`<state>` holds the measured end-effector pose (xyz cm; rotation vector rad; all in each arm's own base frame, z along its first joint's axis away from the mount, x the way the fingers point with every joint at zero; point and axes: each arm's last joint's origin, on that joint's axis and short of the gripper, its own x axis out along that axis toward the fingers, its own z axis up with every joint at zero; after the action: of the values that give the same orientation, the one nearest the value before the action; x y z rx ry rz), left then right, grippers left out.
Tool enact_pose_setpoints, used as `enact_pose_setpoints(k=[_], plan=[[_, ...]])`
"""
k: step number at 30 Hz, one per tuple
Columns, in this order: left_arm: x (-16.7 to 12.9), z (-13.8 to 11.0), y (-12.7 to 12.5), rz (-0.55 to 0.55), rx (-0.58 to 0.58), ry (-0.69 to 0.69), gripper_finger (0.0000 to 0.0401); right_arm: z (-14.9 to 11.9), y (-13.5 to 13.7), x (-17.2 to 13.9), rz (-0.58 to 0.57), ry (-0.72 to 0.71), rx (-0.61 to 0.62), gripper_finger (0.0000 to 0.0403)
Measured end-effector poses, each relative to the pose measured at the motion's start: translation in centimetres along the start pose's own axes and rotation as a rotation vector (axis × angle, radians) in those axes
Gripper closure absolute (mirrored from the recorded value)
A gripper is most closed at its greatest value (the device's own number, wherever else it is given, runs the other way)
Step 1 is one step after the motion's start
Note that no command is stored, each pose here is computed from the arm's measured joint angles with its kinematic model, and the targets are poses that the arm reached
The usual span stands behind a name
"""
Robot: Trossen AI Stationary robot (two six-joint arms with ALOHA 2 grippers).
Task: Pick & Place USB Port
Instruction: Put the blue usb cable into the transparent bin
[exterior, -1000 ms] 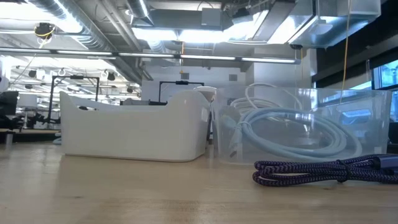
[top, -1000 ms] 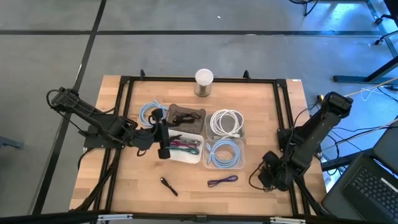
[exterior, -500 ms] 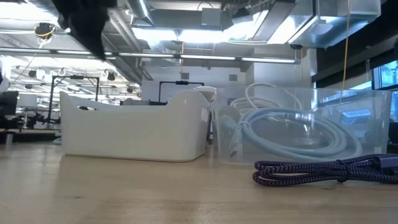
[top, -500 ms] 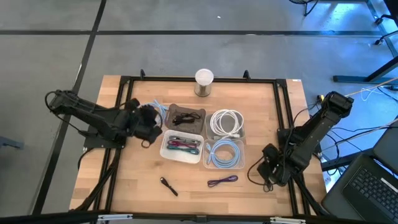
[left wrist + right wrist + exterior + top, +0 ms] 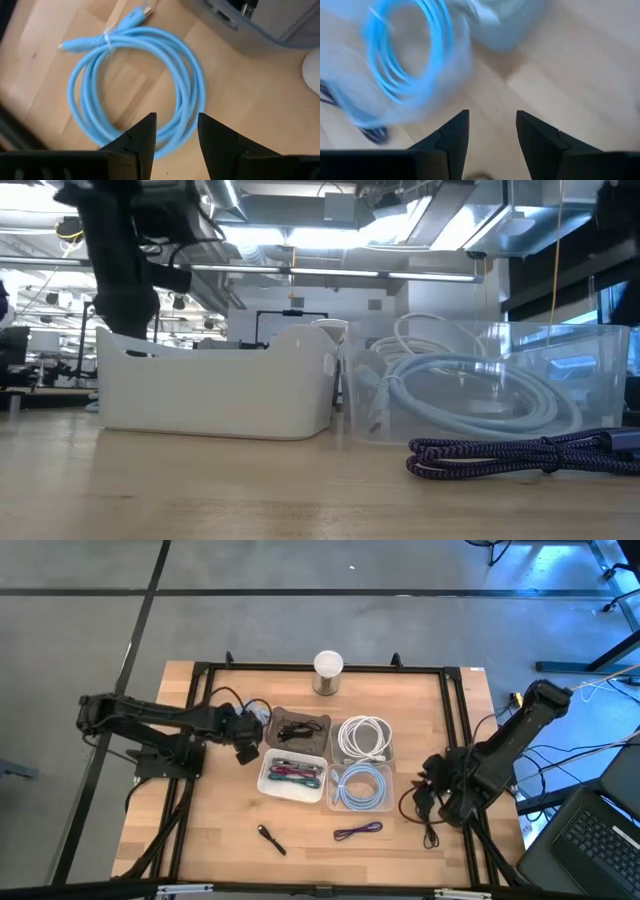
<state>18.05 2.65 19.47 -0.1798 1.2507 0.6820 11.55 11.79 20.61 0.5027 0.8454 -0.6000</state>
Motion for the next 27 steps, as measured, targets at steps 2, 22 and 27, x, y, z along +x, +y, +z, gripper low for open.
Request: enact_pose_setpoints(k=[2, 22, 27], plan=[[0.7, 0.2, 0.4, -0.018, 0.017, -0.004, 0.0267, 0.7, 0.1, -0.7, 0.039, -0.069, -0.019, 0.0238], [7.1, 0.8, 3.1, -0.194, -0.047, 0.187, 0.0267, 6.1, 1.8, -7.5, 0.23, -0.331, -0.186, 0.0237], [7.9, 1.1, 2.9, -0.199, -0.073, 0.205, 0.0294, 6.2, 1.8, -7.7, 0.231, -0.335, -0.201, 0.0237]])
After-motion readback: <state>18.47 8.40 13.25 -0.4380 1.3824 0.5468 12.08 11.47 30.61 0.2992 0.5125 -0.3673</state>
